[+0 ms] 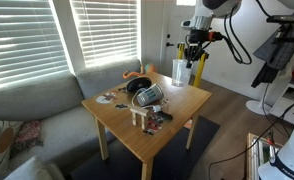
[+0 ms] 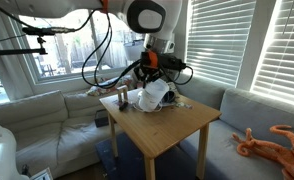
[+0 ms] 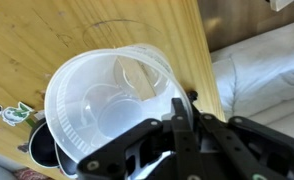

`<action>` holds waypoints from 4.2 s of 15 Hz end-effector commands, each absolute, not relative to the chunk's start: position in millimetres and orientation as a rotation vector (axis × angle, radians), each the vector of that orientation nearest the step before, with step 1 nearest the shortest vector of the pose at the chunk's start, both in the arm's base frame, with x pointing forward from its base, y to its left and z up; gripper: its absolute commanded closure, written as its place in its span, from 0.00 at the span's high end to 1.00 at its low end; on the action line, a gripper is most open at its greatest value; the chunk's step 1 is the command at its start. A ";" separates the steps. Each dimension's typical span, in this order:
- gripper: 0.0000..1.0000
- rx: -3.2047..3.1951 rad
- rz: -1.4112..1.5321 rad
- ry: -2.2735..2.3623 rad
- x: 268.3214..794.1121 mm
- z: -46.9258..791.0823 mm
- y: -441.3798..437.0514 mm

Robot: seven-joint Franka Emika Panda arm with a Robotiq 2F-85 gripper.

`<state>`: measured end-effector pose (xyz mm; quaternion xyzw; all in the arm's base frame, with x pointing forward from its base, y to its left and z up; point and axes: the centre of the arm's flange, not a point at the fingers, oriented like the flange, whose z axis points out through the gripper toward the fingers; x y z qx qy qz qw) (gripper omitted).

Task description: Pour the content in the clear frost cold cup onto the table

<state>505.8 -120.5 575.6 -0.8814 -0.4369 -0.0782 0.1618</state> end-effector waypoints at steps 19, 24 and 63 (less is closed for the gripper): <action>0.01 -1.890 -0.273 -0.810 543.7 517.2 -207.8; 0.01 -1.749 -0.276 -0.551 565.9 485.8 -234.0; 0.01 -1.081 -0.086 -0.368 626.1 430.2 -171.1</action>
